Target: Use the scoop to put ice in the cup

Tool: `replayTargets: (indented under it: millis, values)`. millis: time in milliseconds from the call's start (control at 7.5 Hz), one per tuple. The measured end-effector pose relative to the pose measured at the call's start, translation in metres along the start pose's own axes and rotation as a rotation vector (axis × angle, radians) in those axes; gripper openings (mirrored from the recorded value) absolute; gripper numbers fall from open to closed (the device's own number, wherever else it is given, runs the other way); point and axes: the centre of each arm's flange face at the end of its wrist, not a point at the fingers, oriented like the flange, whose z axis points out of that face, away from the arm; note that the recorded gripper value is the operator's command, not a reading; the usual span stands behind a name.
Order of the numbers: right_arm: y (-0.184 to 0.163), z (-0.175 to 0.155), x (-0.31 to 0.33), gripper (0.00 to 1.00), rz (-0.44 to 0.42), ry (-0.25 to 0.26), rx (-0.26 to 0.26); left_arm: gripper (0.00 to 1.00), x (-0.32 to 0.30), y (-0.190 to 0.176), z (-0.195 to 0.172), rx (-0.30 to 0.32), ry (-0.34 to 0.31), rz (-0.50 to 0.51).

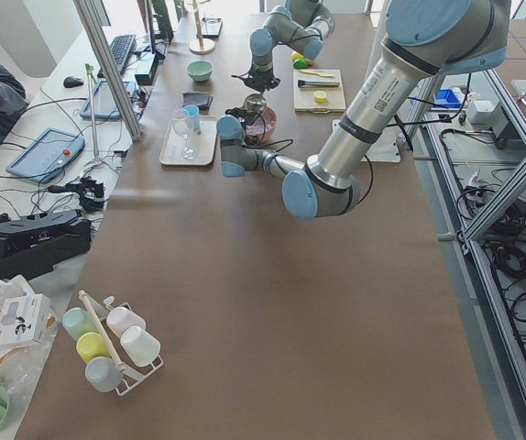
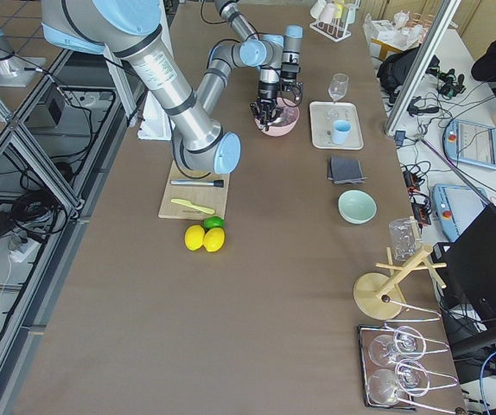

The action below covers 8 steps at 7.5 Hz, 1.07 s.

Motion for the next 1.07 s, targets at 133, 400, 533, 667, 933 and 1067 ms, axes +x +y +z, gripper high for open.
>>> replayTargets:
  millis: [133, 400, 533, 667, 933, 1067]
  values:
    - [-0.001, 0.003, 0.001, 0.0, 0.004, 0.0, -0.002, 0.95, 0.0, -0.002, 0.001, 0.0, 0.002, 0.001]
    - [-0.002, 0.004, 0.0, 0.0, 0.008, -0.001, -0.004, 0.95, 0.001, -0.003, 0.003, 0.001, 0.005, 0.002]
    - [-0.004, 0.004, 0.0, 0.0, 0.008, -0.003, 0.001, 0.95, 0.001, -0.004, 0.004, 0.001, 0.006, 0.002]
    - [-0.007, 0.006, 0.0, 0.0, 0.007, -0.014, 0.012, 0.95, 0.001, -0.004, 0.004, 0.002, 0.007, 0.002]
    - [-0.02, 0.008, -0.001, 0.0, 0.006, -0.033, 0.017, 0.96, 0.002, -0.003, 0.004, 0.001, 0.008, 0.002]
    - [-0.025, 0.007, -0.002, 0.0, 0.008, -0.046, 0.025, 0.96, 0.003, -0.002, 0.003, 0.002, 0.007, 0.003]
